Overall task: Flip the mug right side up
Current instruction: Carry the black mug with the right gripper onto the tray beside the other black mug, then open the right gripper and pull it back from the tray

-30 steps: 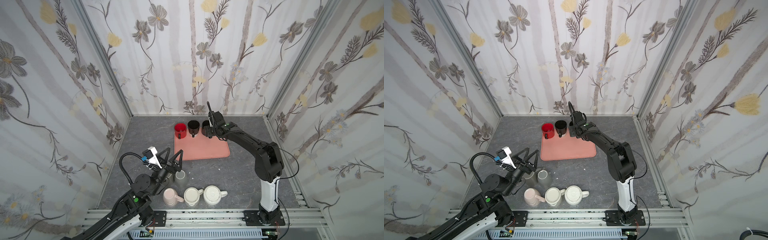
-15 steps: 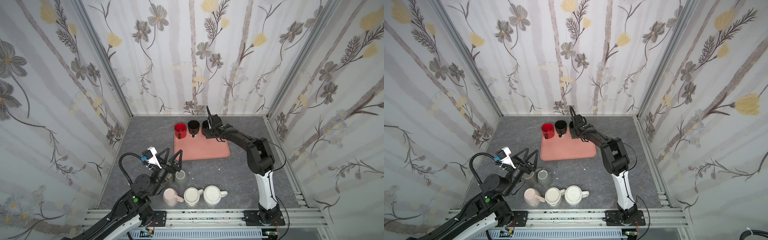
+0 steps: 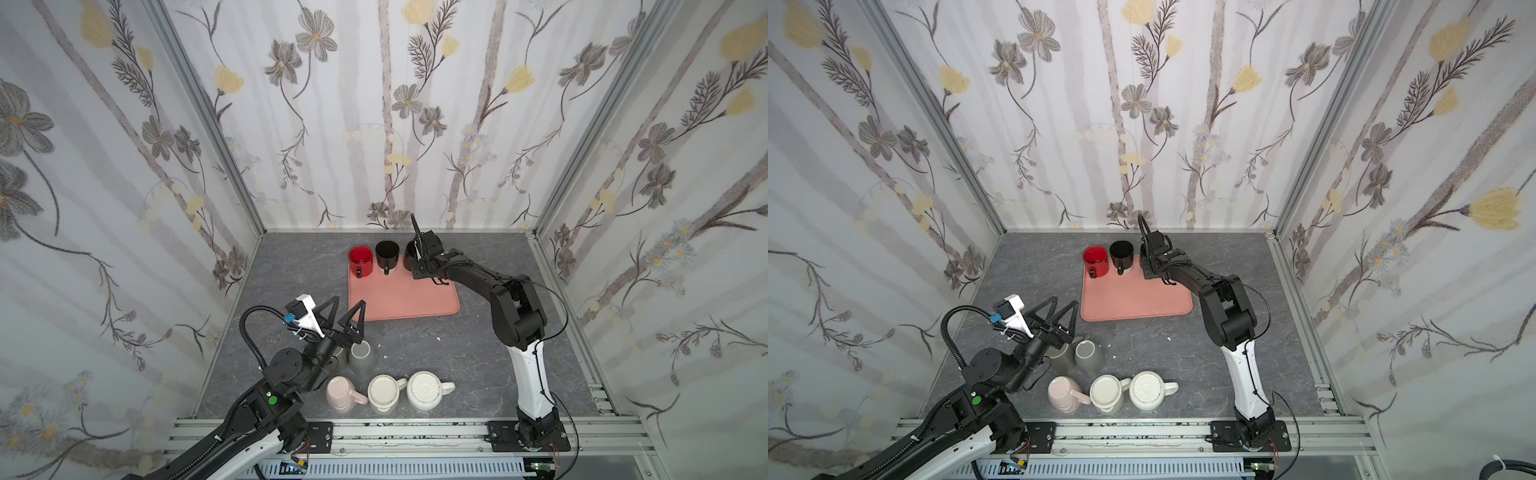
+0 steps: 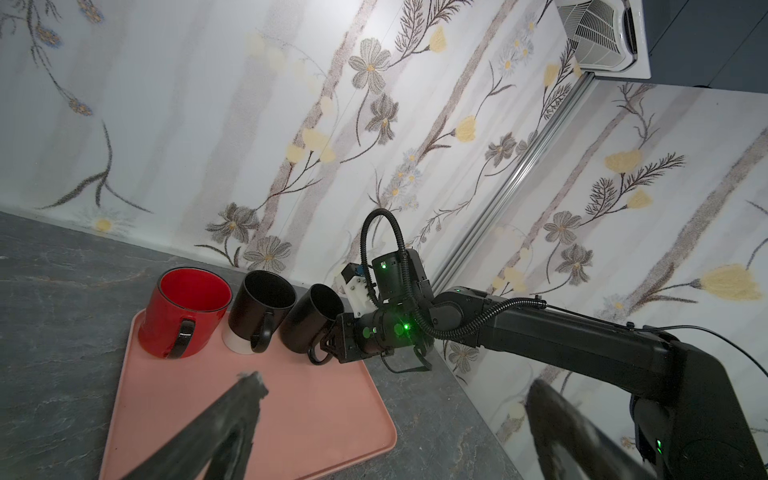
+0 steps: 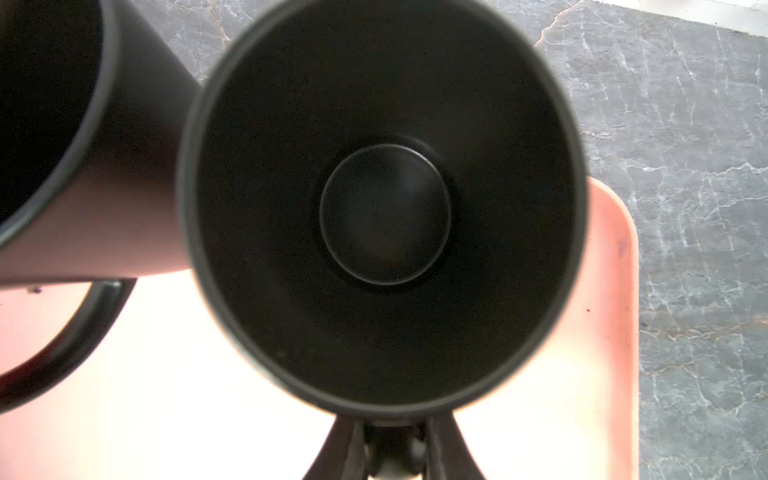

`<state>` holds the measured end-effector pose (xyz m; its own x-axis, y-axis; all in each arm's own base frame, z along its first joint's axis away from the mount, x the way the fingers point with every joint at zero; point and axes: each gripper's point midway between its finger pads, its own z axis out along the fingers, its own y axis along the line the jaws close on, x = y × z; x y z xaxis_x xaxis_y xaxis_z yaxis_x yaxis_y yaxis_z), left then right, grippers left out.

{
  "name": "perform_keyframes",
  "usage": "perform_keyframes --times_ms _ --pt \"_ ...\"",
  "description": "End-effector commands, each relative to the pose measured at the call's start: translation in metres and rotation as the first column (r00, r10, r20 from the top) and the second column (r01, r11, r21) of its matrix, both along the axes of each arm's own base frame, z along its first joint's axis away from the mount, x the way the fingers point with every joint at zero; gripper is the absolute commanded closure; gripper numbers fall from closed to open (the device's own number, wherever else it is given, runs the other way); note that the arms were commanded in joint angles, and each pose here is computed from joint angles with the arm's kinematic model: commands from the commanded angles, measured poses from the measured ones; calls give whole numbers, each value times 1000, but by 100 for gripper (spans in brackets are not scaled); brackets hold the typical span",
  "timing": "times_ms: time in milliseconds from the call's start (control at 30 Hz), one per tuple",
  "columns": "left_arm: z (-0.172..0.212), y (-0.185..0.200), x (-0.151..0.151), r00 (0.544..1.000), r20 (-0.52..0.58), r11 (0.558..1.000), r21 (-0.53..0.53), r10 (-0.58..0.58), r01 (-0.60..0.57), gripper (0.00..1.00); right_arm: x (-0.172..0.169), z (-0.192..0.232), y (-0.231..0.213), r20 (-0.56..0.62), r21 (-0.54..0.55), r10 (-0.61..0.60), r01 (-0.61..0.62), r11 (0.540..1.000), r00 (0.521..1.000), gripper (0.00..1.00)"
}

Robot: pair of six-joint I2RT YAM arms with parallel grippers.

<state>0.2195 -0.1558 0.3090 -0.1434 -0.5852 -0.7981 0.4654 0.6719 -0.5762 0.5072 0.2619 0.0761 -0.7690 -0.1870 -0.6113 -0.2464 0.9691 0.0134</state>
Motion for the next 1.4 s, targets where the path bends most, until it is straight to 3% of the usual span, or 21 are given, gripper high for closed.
perform_keyframes --times_ms 0,233,867,967,1167,1367 --pt "4 3 0 1000 8 1000 -22 15 -15 0 1 5 -4 15 -25 5 -5 1000 1000 87" --pt "3 3 0 1000 8 1000 -20 14 -14 0 -3 16 -9 16 -53 21 -20 998 1000 99" --pt "-1 3 1 1000 3 1000 -23 15 -14 0 1 5 3 -29 -140 54 -58 988 998 96" --pt "0 3 1 1000 4 1000 -24 15 -15 0 2 7 4 -19 -136 50 -52 989 999 88" --pt "-1 3 1 1000 3 1000 -20 14 -14 0 -2 20 1 -4 -125 40 -40 991 999 56" --pt "1 3 1 1000 1 1000 -20 13 -13 0 -21 65 -1 93 -5 24 -23 1000 995 36"
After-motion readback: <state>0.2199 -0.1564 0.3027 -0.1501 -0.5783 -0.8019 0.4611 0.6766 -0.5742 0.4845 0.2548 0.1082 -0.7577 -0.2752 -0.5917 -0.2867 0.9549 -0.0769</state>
